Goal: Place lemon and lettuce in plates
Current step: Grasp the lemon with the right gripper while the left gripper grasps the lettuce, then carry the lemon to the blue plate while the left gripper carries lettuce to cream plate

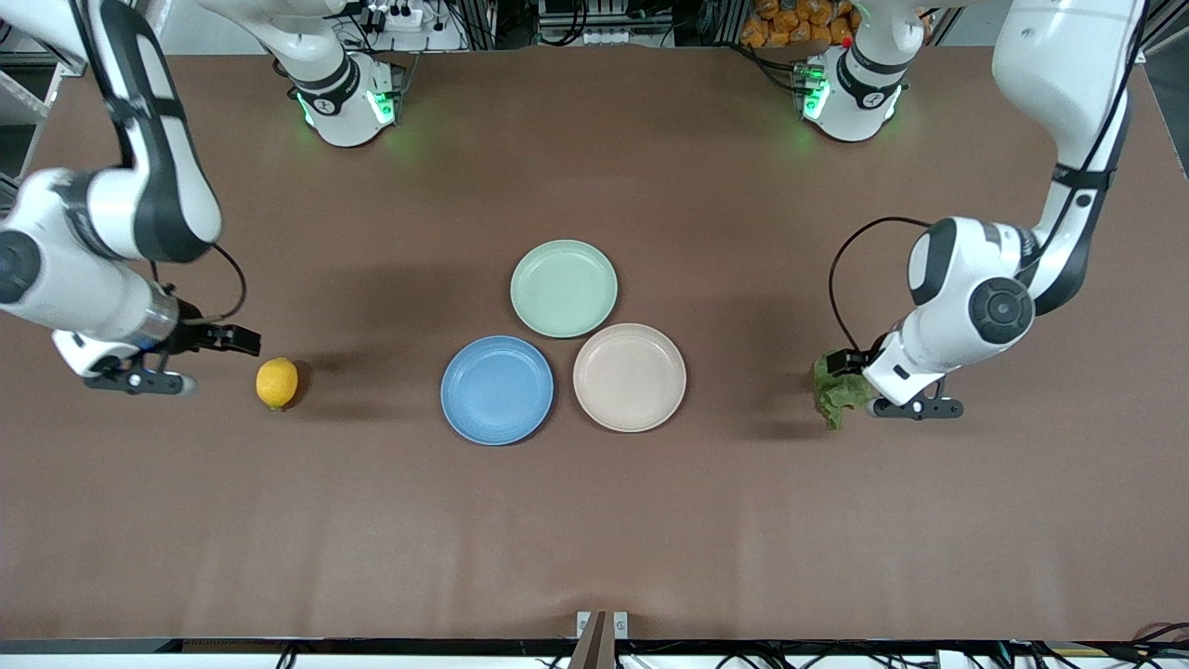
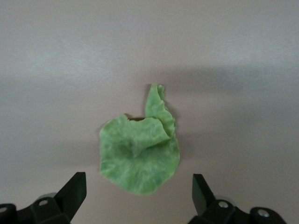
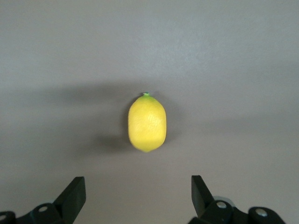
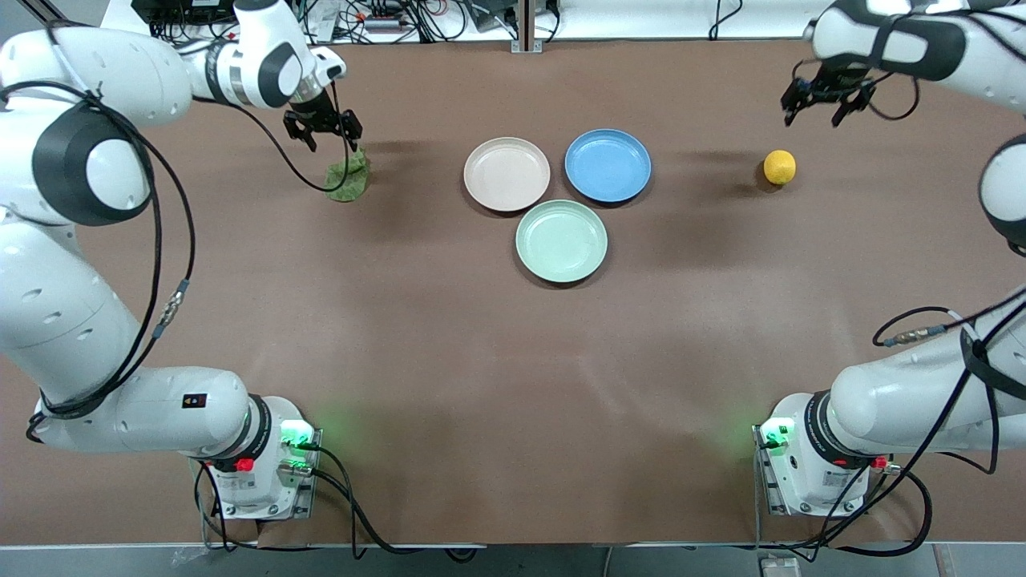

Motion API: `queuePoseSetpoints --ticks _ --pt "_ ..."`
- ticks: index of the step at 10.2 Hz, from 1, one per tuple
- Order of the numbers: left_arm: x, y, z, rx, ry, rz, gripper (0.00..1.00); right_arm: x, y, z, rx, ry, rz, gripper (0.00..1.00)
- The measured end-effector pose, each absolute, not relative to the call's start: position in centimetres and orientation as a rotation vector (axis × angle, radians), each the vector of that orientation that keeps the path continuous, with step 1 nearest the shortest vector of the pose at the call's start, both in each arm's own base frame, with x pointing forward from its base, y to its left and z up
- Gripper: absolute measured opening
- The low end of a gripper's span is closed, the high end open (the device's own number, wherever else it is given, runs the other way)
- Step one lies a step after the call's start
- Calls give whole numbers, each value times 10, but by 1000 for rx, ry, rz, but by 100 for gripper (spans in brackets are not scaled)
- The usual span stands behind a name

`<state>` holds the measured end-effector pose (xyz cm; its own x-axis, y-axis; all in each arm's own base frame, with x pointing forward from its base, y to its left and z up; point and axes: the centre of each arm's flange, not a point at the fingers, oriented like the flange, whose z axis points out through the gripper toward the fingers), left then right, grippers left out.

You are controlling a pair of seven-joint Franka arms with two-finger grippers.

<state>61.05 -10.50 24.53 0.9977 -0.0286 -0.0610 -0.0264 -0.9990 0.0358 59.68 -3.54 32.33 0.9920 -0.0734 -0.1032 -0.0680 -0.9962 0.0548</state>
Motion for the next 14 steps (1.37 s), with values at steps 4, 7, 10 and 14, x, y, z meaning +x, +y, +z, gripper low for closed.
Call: queuePoseSetpoints --ticks 4,7,10,14 --pt "614 -104 180 3081 -35 -35 90 597 -43 252 3084 -92 -137 100" --pt "618 -101 176 3098 -74 6 63 589 -41 219 3092 -82 -86 100" --pt "625 -98 188 3104 -74 35 17 582 -42 199 3097 -83 -52 100" --pt "622 -141 271 3122 -58 22 3 583 -51 195 3100 49 -26 63"
